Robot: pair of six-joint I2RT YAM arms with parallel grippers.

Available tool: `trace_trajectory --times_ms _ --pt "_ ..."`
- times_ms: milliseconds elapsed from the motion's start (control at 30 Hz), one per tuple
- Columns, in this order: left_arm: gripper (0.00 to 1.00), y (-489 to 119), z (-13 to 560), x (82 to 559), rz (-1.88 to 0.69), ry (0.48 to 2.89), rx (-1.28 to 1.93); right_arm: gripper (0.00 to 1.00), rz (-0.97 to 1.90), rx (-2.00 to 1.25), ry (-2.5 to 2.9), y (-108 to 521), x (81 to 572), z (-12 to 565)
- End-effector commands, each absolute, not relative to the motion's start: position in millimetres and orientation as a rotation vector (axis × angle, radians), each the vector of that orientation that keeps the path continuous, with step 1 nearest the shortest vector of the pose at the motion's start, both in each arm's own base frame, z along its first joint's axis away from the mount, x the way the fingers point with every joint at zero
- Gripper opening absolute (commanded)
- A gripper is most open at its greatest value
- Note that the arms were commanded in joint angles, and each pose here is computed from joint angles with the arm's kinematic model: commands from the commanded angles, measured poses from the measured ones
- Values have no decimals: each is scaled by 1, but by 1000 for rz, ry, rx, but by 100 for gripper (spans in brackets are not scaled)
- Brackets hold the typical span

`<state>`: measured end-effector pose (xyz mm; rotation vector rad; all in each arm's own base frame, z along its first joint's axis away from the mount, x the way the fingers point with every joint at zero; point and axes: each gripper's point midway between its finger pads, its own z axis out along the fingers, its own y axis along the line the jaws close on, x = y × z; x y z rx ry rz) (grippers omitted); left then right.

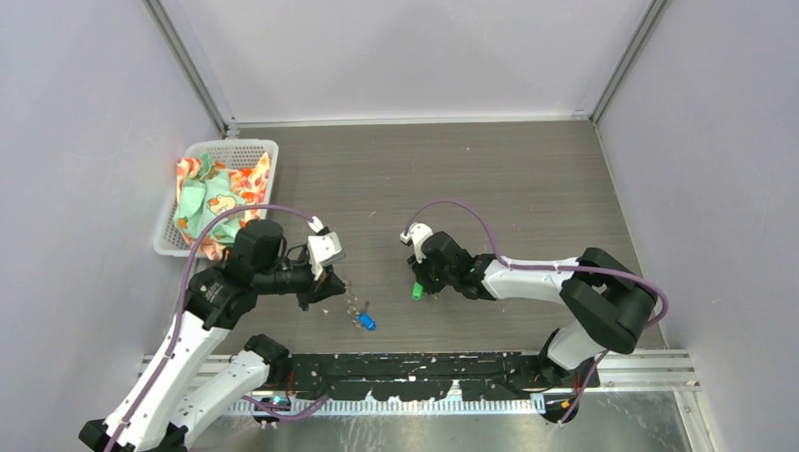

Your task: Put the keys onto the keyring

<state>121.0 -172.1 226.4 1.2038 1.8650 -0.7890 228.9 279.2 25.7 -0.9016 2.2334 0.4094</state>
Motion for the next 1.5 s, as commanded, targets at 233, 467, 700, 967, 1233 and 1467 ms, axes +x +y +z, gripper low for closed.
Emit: trace_trajectory --times_ms 233,467,700,967,1233,1467 --pt "0 -179 264 127 -790 1742 1182 100 635 -429 2080 284 241 159" --pt "0 -177 274 131 -761 1726 1175 99 715 -389 2159 274 225 142" --pt "0 -180 273 133 -782 1761 1152 100 788 -249 2179 266 210 124" --pt "0 -182 270 136 -792 1782 1129 68 655 -333 2299 271 213 79" --pt "0 -180 270 136 -784 1788 1123 46 584 -369 2230 276 231 77" --pt "0 -180 270 136 -789 1791 1112 45 552 -421 2236 284 238 63"
